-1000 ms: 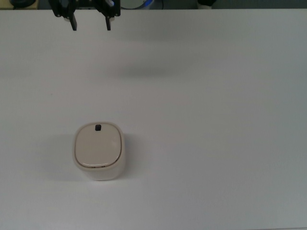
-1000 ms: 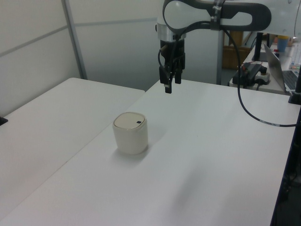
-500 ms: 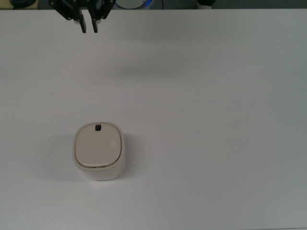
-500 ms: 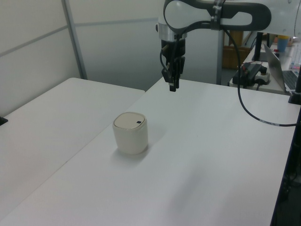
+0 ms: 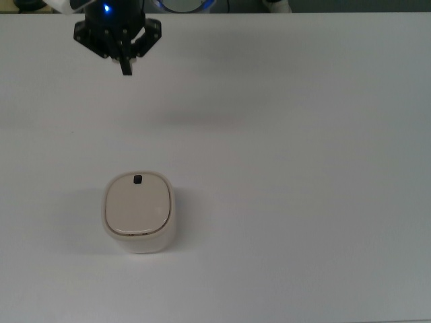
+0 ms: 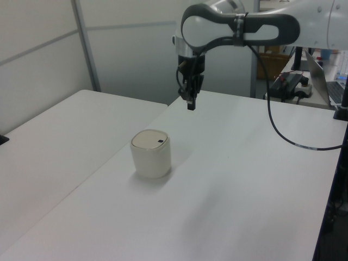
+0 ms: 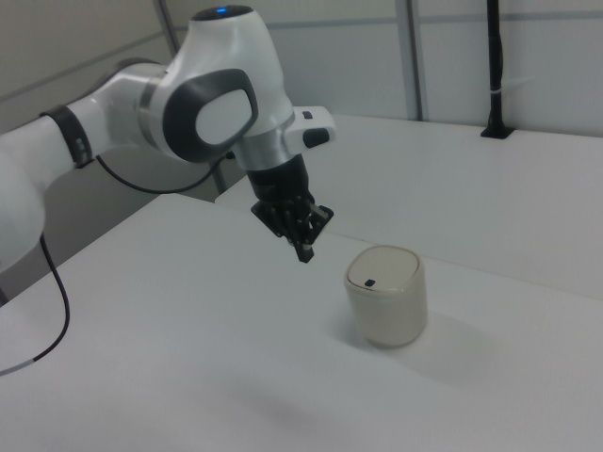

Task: Open the trash can
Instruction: 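Move the gripper over the trash can lid and lower toward it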

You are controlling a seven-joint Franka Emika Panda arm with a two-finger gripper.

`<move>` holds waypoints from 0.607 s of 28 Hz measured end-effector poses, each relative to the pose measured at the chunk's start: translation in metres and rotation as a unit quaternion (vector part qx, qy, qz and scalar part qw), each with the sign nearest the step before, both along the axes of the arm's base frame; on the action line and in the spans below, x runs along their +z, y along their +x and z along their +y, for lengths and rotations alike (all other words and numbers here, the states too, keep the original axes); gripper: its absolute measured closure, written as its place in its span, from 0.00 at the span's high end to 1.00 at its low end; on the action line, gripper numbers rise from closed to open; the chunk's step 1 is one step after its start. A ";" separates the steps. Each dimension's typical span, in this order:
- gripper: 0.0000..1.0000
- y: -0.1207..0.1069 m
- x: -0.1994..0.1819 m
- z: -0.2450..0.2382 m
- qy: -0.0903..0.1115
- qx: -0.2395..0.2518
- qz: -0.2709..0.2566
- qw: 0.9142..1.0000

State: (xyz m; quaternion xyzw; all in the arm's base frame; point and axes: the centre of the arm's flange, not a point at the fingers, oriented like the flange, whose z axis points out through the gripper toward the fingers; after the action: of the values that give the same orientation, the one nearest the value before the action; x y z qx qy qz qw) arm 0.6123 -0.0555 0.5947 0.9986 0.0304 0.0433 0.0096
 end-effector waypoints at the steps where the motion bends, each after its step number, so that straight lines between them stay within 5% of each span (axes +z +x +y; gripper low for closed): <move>1: 0.01 0.004 -0.003 0.001 -0.001 0.001 -0.004 1.000; 17: 0.01 0.075 -0.078 0.001 -0.003 0.002 -0.103 0.995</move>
State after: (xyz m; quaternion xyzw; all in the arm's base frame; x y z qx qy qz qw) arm 0.6875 -0.0541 0.5163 0.9887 0.0310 0.1459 0.0159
